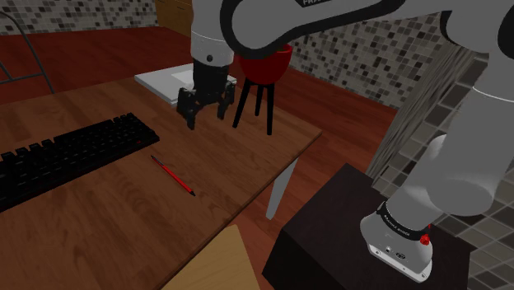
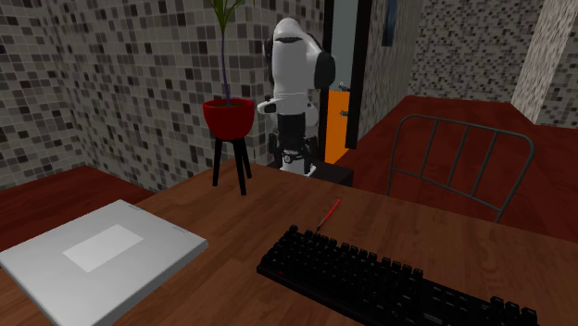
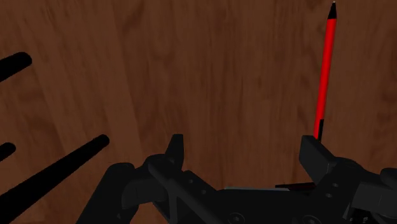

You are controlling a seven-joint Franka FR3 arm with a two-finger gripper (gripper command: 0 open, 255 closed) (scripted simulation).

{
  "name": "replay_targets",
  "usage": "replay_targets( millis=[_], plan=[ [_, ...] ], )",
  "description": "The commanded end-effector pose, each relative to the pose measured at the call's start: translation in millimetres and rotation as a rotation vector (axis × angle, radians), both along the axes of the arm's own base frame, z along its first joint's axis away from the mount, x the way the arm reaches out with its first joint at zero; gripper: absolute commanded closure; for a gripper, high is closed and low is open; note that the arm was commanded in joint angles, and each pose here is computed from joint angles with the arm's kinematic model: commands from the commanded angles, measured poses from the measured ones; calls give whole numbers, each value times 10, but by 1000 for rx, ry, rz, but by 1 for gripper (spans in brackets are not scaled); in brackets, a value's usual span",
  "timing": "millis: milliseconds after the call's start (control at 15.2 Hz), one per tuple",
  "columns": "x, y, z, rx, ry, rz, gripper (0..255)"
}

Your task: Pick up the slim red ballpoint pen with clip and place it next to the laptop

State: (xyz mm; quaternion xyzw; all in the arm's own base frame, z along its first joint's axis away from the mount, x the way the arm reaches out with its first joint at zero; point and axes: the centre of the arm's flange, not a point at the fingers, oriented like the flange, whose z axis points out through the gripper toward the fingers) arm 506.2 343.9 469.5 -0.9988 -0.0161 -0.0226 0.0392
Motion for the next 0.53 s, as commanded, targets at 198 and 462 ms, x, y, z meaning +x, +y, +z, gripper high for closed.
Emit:
replay_targets(
  millis=[198, 462],
  plan=[
    [299, 523, -253, -2, 0, 28, 0],
    [515, 963, -456, -5, 0, 51, 0]
  ],
)
